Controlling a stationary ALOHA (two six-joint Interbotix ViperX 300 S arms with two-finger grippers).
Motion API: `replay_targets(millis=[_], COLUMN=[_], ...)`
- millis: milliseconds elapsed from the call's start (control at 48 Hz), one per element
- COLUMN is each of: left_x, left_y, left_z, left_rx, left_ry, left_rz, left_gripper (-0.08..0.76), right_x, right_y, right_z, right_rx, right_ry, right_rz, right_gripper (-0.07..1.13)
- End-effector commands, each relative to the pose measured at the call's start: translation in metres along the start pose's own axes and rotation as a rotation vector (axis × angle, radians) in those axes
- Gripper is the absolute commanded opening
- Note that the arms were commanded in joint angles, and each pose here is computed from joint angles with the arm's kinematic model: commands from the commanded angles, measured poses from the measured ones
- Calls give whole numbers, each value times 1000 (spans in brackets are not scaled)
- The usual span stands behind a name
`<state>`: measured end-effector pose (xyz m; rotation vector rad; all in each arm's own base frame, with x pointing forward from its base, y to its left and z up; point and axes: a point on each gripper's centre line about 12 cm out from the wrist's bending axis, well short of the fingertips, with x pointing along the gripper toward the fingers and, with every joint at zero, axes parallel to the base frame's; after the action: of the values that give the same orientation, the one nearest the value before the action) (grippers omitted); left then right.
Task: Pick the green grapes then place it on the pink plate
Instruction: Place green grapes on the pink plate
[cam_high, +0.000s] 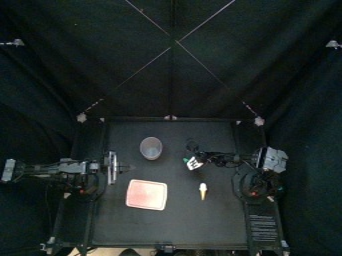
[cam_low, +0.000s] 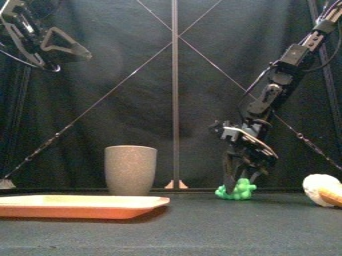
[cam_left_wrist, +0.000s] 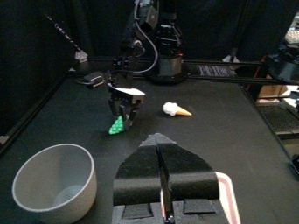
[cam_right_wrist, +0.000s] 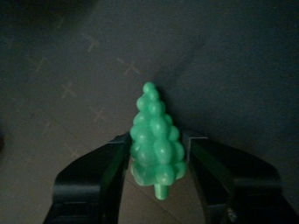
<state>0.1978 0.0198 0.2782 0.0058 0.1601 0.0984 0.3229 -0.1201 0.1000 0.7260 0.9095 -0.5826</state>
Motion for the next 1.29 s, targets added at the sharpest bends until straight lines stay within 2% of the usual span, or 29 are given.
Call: replay_targets(millis=[21, 188, 354, 500, 833, 1021, 1292], left_x=[0, 0, 0, 0, 0, 0, 0], left_y=[0, 1, 1, 4, 9, 11, 13], left_z=[7, 6, 6, 6, 4, 3, 0], left_rx=[3, 3, 1, 2, -2, -5, -4], left_ry=[-21, -20, -20, -20, -16, -13, -5], left_rz=[2, 3, 6, 20, 43, 53, 64], left_gripper=[129, 129, 129, 129, 129, 129, 129], right_x=[-7, -18, -48, -62, -8, 21, 31], right_y=[8, 25, 77, 126, 198, 224, 247], right_z=[11, 19, 42, 46, 23, 19, 18], right_rx=[-3, -34, -153, -265, -383, -405, -439], right_ry=[-30, -53, -160, -210, -161, -144, -159], right_rz=[21, 55, 164, 244, 311, 325, 351], right_gripper=[685, 676, 676, 676, 676, 676, 678])
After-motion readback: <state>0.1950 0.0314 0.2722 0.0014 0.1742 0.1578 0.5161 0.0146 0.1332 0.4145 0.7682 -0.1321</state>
